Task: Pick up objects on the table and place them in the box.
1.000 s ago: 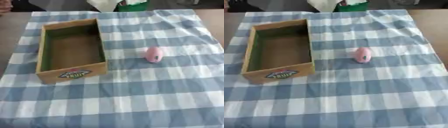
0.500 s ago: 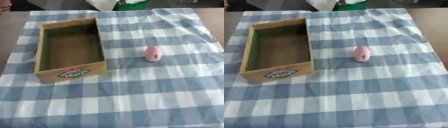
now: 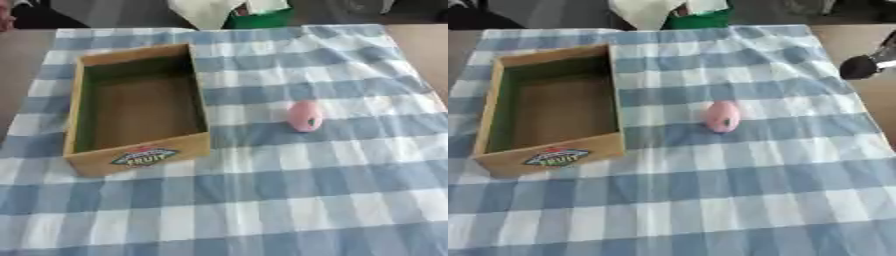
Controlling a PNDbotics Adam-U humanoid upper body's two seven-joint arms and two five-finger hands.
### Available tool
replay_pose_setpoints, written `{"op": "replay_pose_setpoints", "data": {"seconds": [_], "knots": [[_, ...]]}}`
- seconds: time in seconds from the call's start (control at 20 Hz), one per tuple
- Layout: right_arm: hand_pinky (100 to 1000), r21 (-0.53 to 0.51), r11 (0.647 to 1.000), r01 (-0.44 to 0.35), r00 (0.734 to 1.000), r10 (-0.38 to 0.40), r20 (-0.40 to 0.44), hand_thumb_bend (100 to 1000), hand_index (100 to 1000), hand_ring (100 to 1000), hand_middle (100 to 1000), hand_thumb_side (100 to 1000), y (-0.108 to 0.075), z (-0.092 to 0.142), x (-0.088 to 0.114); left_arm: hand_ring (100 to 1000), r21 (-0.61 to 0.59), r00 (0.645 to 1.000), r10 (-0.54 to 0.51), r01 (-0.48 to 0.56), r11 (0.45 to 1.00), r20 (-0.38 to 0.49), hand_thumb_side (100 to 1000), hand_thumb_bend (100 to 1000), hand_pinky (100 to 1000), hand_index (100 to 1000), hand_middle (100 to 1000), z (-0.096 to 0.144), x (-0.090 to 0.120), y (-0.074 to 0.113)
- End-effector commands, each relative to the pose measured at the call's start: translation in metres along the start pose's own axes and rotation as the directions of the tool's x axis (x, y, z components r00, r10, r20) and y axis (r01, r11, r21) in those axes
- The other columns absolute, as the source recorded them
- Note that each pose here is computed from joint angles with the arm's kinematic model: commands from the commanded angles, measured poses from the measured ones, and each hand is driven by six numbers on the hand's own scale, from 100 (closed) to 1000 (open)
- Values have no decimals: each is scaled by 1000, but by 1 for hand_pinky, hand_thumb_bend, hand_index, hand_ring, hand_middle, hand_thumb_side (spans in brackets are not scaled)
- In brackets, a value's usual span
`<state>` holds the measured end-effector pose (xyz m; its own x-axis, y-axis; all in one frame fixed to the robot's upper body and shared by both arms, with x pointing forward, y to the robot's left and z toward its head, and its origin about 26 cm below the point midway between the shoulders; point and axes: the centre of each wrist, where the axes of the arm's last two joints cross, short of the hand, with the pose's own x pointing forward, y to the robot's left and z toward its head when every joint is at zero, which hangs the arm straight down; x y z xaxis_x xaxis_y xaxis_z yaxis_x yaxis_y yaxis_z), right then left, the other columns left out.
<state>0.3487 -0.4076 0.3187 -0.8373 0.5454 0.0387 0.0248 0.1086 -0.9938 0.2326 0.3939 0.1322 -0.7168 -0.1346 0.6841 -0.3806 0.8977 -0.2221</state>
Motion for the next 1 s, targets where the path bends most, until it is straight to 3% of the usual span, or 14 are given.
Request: {"op": "replay_pose_setpoints", "data": {"seconds": [0.05,0.65,1.0], "knots": [[889,90,994,-61,998,59,23,713,969,1000,869,803,-10,-3,-5,386,-26,1000,-8,9,1000,20,565,187,517,826,578,-4,6,-1],[896,220,973,-74,997,64,50,729,984,1000,878,724,4,-67,-37,385,-33,1000,2,-2,999,6,563,188,519,826,578,-1,4,-2],[929,292,956,-36,999,26,39,743,1000,1000,880,615,22,-89,-57,384,-37,1000,12,-12,999,3,562,188,520,826,578,-1,4,-3]]}}
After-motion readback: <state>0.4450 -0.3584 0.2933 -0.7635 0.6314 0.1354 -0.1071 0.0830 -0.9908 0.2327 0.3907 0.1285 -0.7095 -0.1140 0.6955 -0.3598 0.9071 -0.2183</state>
